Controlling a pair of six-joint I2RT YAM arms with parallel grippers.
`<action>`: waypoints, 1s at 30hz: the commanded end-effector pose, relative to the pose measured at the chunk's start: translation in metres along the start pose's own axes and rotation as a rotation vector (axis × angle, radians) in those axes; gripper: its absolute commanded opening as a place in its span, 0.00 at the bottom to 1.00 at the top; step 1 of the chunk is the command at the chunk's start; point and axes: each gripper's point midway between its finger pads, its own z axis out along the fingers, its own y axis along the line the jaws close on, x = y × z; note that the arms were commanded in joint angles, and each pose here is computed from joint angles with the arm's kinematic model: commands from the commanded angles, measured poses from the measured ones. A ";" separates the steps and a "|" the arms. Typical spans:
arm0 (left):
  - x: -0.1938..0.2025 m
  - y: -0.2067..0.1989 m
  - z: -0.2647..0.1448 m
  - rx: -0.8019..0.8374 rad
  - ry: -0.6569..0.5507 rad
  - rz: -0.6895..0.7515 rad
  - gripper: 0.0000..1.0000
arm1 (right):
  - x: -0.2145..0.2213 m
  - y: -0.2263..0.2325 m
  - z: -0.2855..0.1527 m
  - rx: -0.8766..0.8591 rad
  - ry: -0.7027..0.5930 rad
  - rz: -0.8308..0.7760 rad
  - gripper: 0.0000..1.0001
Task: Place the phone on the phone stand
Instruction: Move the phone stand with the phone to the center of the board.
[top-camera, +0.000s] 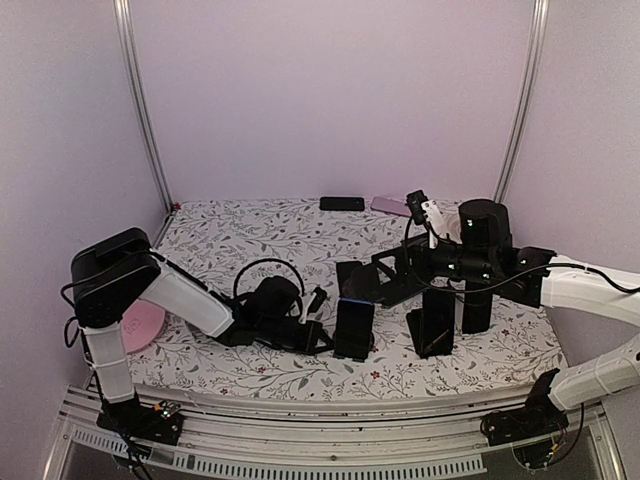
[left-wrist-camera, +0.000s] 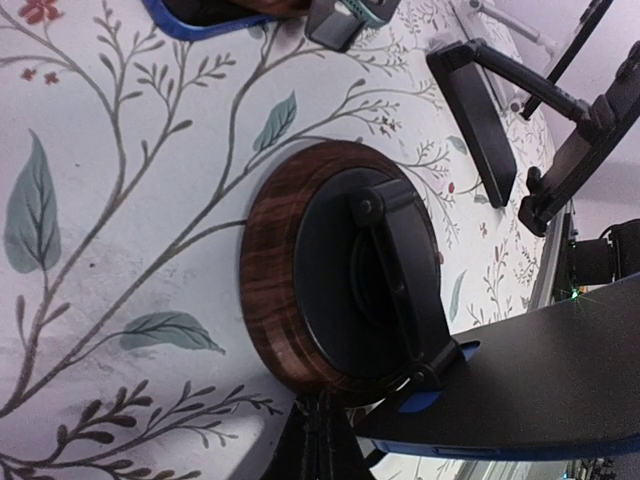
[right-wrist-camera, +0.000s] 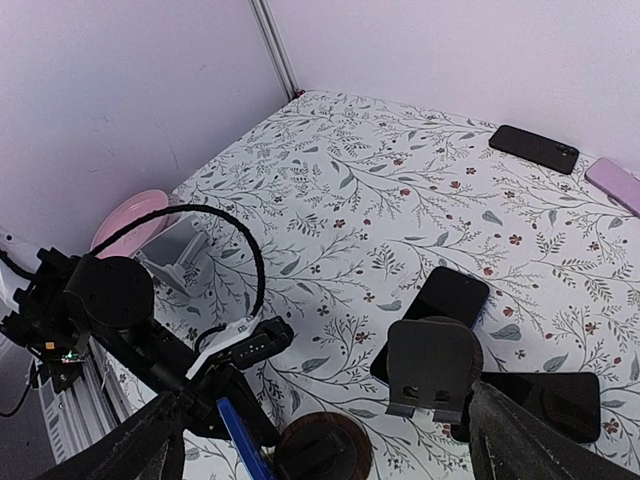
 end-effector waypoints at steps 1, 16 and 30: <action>0.007 -0.011 0.011 0.013 0.025 0.014 0.00 | -0.016 -0.001 -0.009 0.018 -0.039 0.007 0.99; 0.019 -0.024 0.017 0.033 0.048 0.018 0.00 | -0.014 -0.003 -0.010 0.029 -0.032 0.007 0.99; 0.026 -0.039 0.019 0.050 0.063 0.035 0.00 | -0.016 -0.003 -0.010 0.033 -0.029 0.005 0.99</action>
